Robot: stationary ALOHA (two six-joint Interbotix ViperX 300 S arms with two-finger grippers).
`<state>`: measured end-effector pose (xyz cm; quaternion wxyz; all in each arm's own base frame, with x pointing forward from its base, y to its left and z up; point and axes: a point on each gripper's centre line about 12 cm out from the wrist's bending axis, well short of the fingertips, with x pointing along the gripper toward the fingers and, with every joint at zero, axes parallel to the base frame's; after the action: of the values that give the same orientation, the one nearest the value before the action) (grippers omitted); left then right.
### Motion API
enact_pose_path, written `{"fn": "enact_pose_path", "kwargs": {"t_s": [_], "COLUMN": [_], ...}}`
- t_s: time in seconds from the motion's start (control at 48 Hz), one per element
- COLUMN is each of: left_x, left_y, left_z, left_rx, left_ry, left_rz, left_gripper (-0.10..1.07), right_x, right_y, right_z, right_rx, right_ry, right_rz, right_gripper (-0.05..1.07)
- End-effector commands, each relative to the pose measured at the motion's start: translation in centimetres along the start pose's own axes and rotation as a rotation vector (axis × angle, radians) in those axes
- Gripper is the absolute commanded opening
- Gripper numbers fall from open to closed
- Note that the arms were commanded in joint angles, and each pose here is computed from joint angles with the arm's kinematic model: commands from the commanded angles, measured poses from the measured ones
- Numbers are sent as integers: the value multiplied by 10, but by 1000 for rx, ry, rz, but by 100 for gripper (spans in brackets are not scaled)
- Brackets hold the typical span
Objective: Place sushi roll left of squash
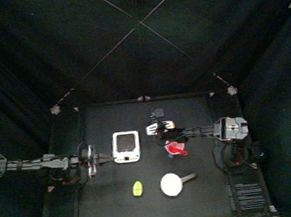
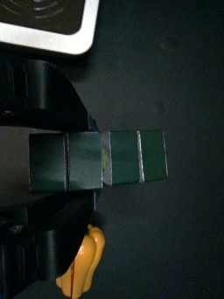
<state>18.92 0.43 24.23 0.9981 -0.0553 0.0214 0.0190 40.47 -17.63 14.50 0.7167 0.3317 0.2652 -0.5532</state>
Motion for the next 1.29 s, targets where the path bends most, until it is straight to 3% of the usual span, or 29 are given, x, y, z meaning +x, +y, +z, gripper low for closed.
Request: {"fn": "enact_pose_path", "kwargs": {"t_s": [0.0,0.188,0.583,1.271], "left_x": [2,2,2,2], "left_y": [0,0,0,0], "left_z": [4,3,3,3], "left_rx": [0,-2,-2,0], "left_ry": [-9,-6,-6,-6], "left_rz": [2,1,1,1], "left_gripper": [28,28,28,28], "right_x": [-3,7,9,20], "right_y": [6,5,9,22], "right_z": [4,-4,-3,-28], "right_rx": [23,49,53,30], "right_ry": [-41,-48,-50,22], "right_rz": [8,-13,-3,62], "right_gripper": [68,72,99,101]}}
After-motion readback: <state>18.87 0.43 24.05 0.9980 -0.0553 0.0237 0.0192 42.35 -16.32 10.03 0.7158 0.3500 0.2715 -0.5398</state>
